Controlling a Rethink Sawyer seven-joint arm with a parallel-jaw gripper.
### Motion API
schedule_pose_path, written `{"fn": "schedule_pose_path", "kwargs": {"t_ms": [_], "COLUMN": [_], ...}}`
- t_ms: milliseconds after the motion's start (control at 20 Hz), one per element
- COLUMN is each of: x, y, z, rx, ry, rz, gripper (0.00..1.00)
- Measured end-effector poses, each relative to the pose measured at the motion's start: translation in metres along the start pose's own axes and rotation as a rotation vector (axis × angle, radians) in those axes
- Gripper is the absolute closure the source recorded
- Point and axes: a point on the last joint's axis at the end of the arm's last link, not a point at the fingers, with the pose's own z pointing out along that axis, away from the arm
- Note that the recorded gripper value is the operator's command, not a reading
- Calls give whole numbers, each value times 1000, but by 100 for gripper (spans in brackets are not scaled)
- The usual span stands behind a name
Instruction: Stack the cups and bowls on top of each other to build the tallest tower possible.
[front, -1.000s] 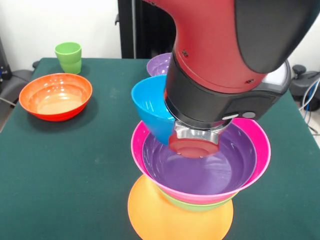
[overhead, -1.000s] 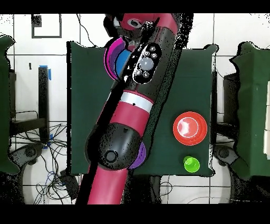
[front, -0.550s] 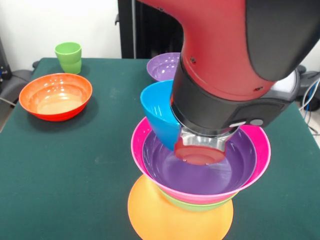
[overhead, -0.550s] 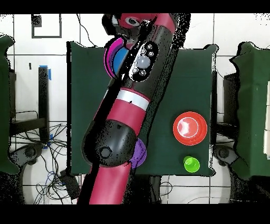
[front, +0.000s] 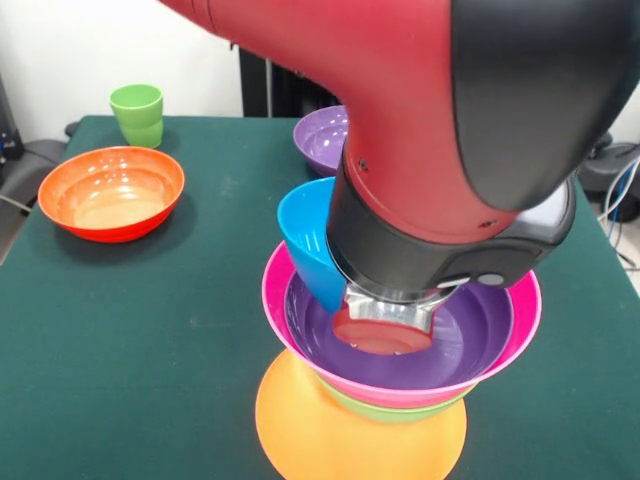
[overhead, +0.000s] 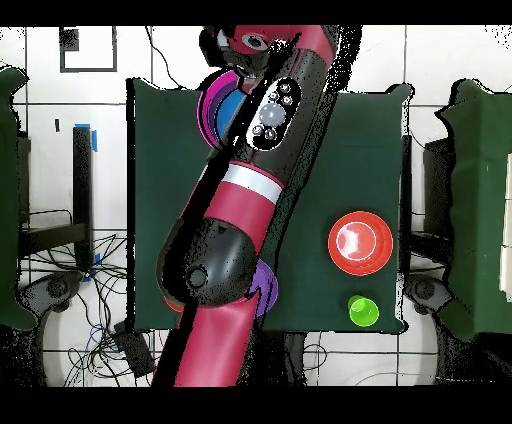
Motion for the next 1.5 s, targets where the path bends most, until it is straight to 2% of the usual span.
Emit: {"fn": "schedule_pose_path", "kwargs": {"t_ms": [350, 1050, 1100, 1500], "x": [4, 8, 8, 7], "y": [2, 3, 3, 4], "z": [8, 7, 7, 8], "rx": [10, 5, 6, 6], "ry": [-26, -14, -14, -13], "rz": [0, 5, 6, 8], "gripper": [100, 100, 0, 0]}}
